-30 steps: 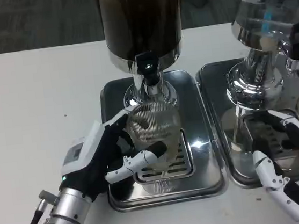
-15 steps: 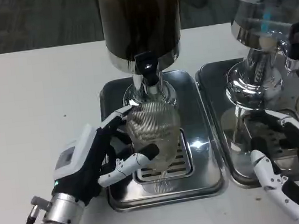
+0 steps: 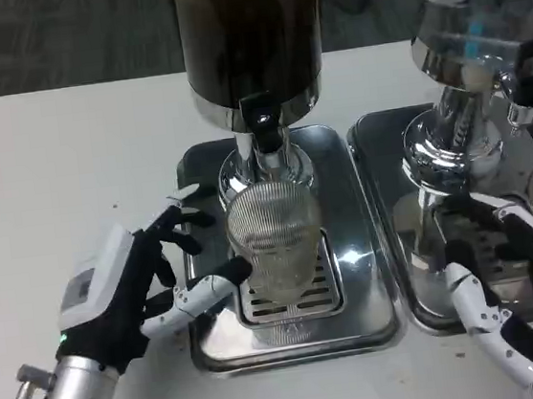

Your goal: Grasp the cup under the faucet to collect the drink, then remove the cup.

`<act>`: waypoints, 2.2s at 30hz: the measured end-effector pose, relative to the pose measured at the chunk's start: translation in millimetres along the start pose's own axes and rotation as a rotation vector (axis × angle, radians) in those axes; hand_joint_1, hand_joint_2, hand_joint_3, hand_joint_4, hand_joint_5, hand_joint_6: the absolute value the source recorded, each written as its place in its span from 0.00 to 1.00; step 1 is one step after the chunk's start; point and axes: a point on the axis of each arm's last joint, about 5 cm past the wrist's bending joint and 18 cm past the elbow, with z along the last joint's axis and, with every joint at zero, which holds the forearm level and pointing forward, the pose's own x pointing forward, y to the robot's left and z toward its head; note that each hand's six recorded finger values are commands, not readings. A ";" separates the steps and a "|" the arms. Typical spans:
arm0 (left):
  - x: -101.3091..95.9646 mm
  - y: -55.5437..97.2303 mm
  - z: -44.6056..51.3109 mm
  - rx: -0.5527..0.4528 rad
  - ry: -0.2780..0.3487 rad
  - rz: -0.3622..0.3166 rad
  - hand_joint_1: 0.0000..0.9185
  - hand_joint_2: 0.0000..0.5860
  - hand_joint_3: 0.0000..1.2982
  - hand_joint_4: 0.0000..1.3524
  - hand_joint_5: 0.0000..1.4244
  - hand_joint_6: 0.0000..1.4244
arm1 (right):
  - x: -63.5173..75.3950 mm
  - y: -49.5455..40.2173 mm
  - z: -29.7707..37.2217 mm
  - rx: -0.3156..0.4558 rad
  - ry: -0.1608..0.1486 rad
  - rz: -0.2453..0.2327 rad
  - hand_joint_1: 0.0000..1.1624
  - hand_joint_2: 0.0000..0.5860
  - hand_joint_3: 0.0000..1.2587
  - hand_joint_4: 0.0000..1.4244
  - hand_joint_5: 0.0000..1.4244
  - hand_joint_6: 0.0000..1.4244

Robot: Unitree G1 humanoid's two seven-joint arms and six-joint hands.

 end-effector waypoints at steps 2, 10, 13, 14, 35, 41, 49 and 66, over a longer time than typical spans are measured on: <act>-4.4 7.2 -2.2 0.010 0.002 0.025 0.10 0.11 0.21 0.31 0.40 0.68 | 0.0 0.5 -1.7 -0.002 0.007 0.004 0.31 0.79 0.28 0.20 0.18 0.26; -20.7 39.0 -9.1 0.025 0.020 0.137 0.09 0.11 0.21 0.30 0.38 0.67 | 3.9 0.5 -2.0 0.005 -0.006 0.001 0.31 0.77 0.28 0.20 0.18 0.26; -22.3 56.0 -7.5 0.008 0.001 0.189 0.04 0.14 0.22 0.30 0.37 0.62 | 6.9 1.0 -0.8 0.009 -0.021 0.006 0.31 0.76 0.28 0.20 0.18 0.26; -23.1 59.0 -7.2 0.006 -0.005 0.195 0.03 0.15 0.22 0.30 0.36 0.61 | 7.1 1.0 -0.7 0.009 -0.022 0.007 0.31 0.76 0.28 0.20 0.18 0.26; 6.4 185.3 -0.8 -0.637 -0.296 -0.020 0.00 0.13 0.22 0.20 0.22 0.25 | 14.3 18.1 2.4 0.045 -0.024 0.023 0.32 0.72 0.28 0.20 0.18 0.24; 25.3 192.1 0.1 -0.918 -0.301 -0.356 0.00 0.13 0.16 0.09 0.12 0.17 | 15.7 21.0 2.1 0.043 -0.027 0.022 0.33 0.73 0.28 0.19 0.18 0.24; 41.7 193.6 5.7 -1.039 -0.327 -0.583 0.00 0.13 0.07 0.00 0.01 0.06 | 14.6 24.7 0.5 0.049 -0.013 0.020 0.33 0.73 0.28 0.19 0.18 0.24; 79.9 193.9 11.3 -1.147 -0.366 -0.814 0.00 0.15 0.09 0.00 0.01 0.03 | 12.4 33.6 -0.5 0.080 0.018 0.004 0.34 0.74 0.28 0.19 0.17 0.24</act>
